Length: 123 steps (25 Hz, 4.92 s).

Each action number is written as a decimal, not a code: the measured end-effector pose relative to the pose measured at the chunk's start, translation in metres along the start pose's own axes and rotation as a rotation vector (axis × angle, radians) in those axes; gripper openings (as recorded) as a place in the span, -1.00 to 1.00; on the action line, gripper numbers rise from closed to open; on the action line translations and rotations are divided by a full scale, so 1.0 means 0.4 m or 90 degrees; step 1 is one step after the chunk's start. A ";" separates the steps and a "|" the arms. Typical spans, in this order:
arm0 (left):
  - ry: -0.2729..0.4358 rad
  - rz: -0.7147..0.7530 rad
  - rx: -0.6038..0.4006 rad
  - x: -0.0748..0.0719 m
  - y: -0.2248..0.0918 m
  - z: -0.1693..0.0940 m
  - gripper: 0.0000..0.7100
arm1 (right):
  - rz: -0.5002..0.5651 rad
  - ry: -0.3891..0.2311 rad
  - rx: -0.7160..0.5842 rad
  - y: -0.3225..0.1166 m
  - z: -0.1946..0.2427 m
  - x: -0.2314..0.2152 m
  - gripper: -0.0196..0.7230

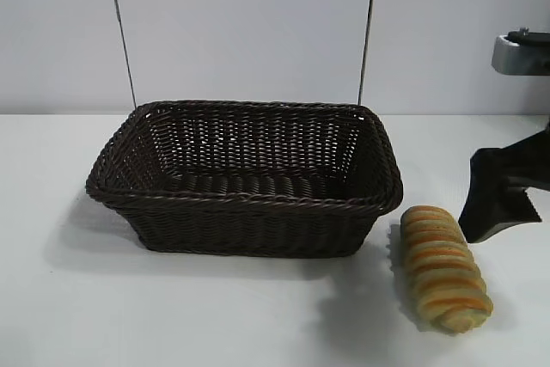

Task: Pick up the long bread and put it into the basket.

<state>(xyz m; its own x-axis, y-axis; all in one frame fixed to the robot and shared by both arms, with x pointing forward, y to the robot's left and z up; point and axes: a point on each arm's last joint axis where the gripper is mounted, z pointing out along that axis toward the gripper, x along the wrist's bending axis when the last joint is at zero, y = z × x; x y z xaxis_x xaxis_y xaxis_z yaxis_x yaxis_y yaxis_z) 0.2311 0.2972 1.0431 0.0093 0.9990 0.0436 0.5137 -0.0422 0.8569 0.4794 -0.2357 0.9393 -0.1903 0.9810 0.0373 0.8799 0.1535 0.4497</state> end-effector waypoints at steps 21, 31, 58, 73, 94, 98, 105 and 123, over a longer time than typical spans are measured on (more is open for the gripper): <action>0.000 -0.001 0.000 0.000 0.000 0.000 0.95 | 0.053 0.006 0.035 -0.015 0.105 0.004 -0.74; 0.000 -0.001 0.000 0.000 0.000 0.000 0.95 | 0.059 0.017 0.040 0.043 0.054 0.012 -0.80; 0.000 -0.001 0.000 0.000 0.000 0.000 0.95 | 0.003 0.066 -0.087 0.329 -0.280 0.049 -0.83; 0.000 -0.002 0.000 0.000 0.000 0.000 0.95 | -0.537 0.136 -0.023 0.395 -0.013 0.309 -0.83; 0.000 -0.002 0.000 0.000 0.000 0.000 0.95 | -0.605 0.129 -0.019 0.389 0.099 0.325 0.68; 0.000 -0.002 0.000 0.000 0.000 0.000 0.95 | -0.580 0.124 -0.047 0.405 0.033 0.322 0.85; 0.000 -0.002 0.000 0.000 0.000 0.000 0.95 | -0.436 0.116 -0.043 0.460 -0.068 0.324 0.91; 0.000 -0.002 0.000 0.000 0.000 0.000 0.95 | -0.135 -0.051 -0.022 0.576 -0.185 0.048 0.92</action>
<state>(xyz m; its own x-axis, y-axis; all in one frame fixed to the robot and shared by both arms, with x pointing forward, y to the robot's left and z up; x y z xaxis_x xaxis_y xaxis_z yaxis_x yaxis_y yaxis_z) 0.2311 0.2972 1.0431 0.0081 0.9992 0.0402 0.5137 -0.0387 0.8571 0.6465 -0.1904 1.1096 -0.3326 0.9339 -0.1310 0.8081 0.3538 0.4709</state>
